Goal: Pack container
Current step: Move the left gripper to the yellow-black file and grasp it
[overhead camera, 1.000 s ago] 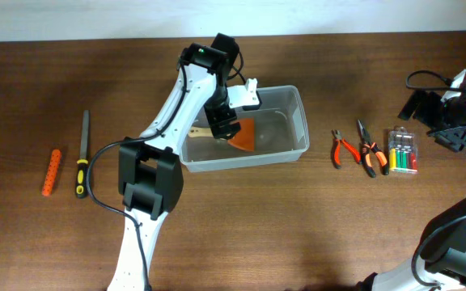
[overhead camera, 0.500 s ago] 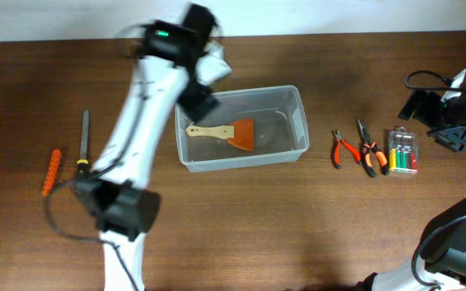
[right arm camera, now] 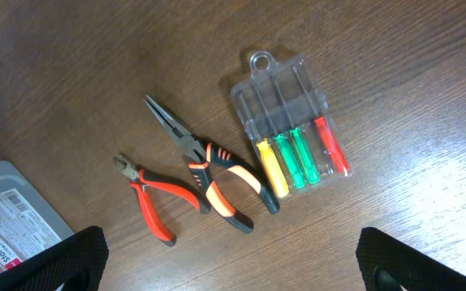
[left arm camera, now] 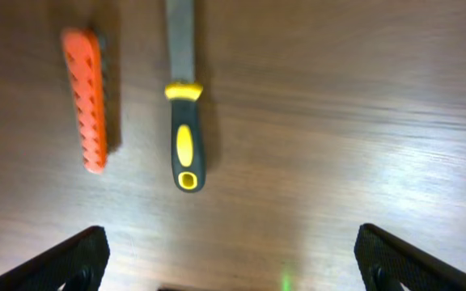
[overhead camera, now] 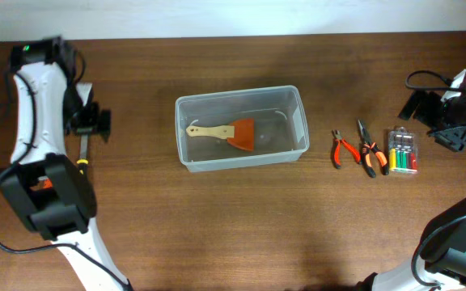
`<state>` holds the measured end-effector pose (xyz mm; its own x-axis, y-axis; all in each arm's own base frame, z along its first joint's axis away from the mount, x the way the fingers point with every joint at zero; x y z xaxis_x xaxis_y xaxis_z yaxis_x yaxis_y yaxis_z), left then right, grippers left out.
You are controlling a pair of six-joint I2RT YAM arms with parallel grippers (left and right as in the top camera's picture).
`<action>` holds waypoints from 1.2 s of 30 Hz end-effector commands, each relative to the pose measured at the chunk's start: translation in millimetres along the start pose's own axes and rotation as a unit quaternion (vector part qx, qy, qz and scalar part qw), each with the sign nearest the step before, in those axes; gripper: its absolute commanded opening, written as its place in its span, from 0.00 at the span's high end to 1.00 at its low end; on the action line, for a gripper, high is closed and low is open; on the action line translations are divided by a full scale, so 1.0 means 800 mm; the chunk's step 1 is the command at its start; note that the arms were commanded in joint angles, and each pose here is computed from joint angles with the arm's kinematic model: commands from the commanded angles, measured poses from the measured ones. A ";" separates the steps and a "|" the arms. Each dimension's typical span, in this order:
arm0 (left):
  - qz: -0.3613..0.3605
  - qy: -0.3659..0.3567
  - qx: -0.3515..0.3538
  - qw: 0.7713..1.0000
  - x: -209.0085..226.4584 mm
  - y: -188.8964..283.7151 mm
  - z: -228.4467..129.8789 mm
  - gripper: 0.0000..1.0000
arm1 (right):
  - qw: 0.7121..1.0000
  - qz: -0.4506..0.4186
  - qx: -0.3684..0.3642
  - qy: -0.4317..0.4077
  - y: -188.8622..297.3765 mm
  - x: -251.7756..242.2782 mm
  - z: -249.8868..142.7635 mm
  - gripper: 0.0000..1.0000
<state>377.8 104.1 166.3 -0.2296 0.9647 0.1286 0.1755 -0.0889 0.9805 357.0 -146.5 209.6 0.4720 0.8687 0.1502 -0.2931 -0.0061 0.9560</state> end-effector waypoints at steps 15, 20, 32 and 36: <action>-0.069 -0.027 0.013 0.997 0.027 -0.154 -0.004 0.00 | 1.000 -0.004 -0.015 -0.004 0.001 -0.001 0.012 0.02; -0.065 -0.040 -0.010 0.997 0.025 -0.173 0.002 0.03 | 1.000 -0.003 -0.017 -0.004 0.001 -0.002 0.013 0.01; -0.063 -0.053 -0.026 0.996 0.024 -0.184 0.008 0.26 | 1.000 -0.003 -0.016 -0.004 0.001 -0.001 0.012 0.01; -0.063 -0.054 -0.018 0.996 0.023 -0.189 0.003 0.34 | 1.000 -0.003 -0.016 -0.004 0.001 -0.001 0.012 0.01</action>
<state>366.4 142.0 45.9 -0.1479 0.9888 0.0223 0.0400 -0.0165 0.9991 360.6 -148.2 210.6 0.4695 0.8698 0.1517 -0.3110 0.0021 0.9504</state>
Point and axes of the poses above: each gripper's point midway between its finger pads, its own y axis back along the fingers, its own x axis along the line the jaws close on, z = x × y, the point moved 5 cm from there along y, back along the fingers, and after that the axes turned 6 degrees about y, right-handed, at the moved point
